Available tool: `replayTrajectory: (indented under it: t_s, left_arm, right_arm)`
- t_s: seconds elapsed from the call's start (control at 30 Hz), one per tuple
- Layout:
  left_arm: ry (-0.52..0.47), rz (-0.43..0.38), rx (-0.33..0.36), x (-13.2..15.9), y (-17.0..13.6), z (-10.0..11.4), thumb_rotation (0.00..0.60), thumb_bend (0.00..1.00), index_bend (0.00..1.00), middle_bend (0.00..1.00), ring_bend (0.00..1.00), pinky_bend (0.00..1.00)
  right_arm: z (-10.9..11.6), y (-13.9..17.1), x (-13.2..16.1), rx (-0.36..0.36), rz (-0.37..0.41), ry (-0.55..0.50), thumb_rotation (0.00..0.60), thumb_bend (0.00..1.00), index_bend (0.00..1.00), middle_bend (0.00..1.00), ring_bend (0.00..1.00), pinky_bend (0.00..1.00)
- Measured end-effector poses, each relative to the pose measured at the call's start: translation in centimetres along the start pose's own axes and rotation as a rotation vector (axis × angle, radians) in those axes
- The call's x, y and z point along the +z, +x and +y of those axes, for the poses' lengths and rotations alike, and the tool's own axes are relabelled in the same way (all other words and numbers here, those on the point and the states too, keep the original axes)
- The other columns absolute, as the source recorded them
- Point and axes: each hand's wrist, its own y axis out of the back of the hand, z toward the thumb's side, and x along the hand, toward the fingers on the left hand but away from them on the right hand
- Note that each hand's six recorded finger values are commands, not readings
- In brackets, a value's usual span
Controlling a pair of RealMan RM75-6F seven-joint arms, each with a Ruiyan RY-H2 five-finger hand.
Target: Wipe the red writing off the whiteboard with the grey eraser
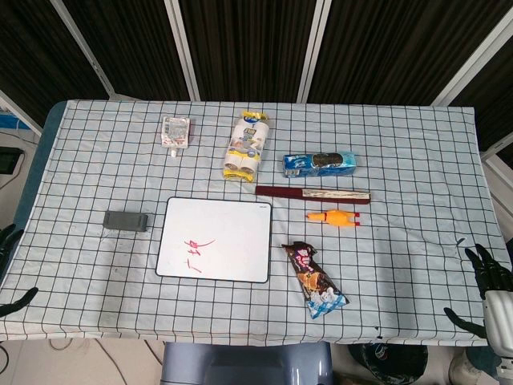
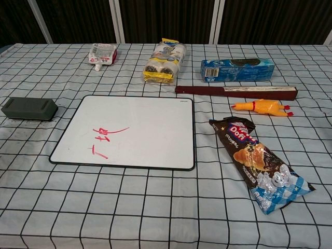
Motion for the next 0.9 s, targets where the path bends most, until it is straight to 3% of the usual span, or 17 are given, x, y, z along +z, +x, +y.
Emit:
replayTrajectory:
  t_s: [0.9]
  left_arm:
    - [0.002,-0.007,-0.001,0.11,0.03,-0.02,0.600,0.15,0.00,0.00,0.00,0.00]
  right_arm:
    - [0.04,-0.04,-0.05,-0.001,-0.005,-0.005,0.600,0.13,0.01,0.04,0.14,0.19]
